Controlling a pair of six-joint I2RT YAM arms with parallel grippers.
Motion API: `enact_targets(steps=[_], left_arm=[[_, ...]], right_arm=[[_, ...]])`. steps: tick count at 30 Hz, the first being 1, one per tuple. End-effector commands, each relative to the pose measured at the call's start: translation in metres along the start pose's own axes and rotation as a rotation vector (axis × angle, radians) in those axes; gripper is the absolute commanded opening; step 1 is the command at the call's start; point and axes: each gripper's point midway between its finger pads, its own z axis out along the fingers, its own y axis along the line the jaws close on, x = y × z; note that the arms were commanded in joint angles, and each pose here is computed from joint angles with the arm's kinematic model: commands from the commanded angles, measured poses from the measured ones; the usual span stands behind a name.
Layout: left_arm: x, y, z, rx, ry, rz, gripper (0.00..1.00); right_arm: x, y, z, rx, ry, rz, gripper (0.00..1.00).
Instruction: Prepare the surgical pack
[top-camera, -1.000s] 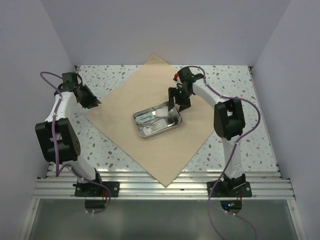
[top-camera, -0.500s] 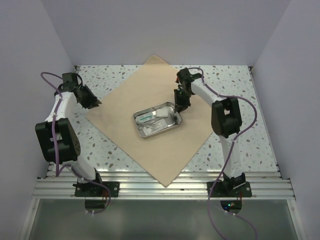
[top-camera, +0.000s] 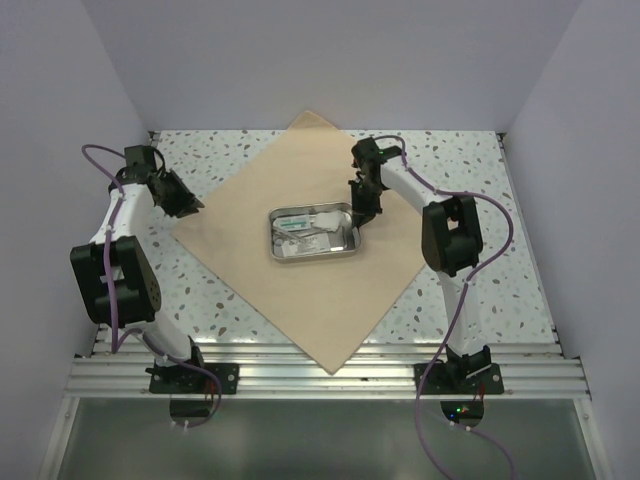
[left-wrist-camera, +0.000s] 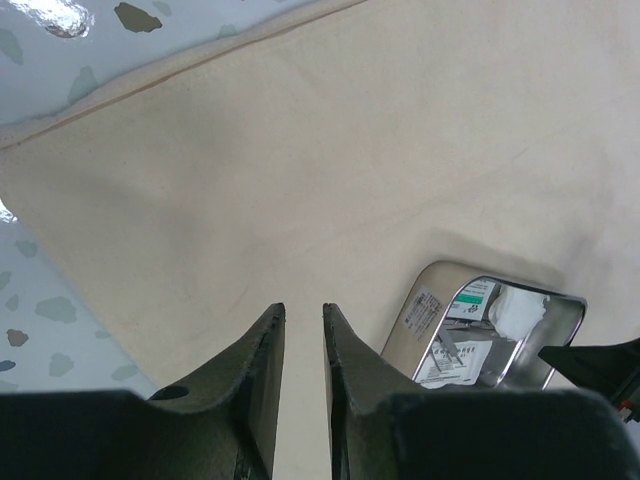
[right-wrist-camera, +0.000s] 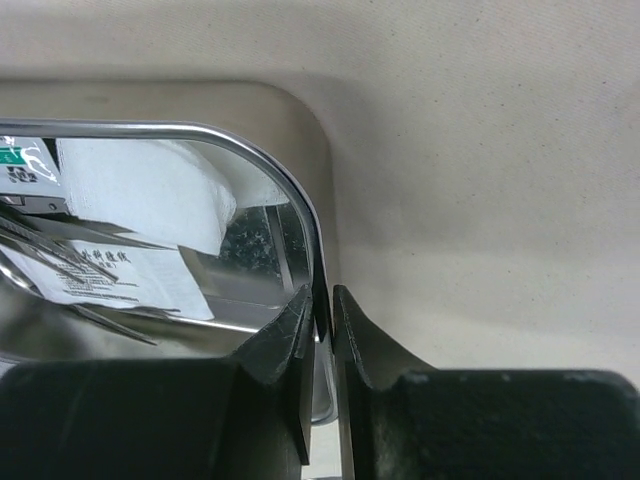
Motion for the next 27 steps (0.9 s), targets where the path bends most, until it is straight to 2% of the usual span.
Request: enact_targets(steps=[1,4,13,27], left_arm=[[-0.014,-0.015,-0.006,0.050,-0.037,0.019,0.25],[-0.013,-0.014,-0.004,0.050,-0.027,0.014,0.25],[-0.010,-0.011,-0.001,0.046,-0.026,0.004,0.25],[-0.005,-0.009,0.006,0.053,-0.016,-0.019,0.25]], right_arm=[[-0.010,-0.016,-0.017,0.083,-0.038,-0.024,0.08],[-0.012,-0.022,-0.020,0.091,-0.043,-0.062,0.08],[-0.019,-0.022,-0.018,0.043,-0.033,-0.209,0.00],[0.004,-0.022,-0.014,0.002,0.025,-0.182,0.00]])
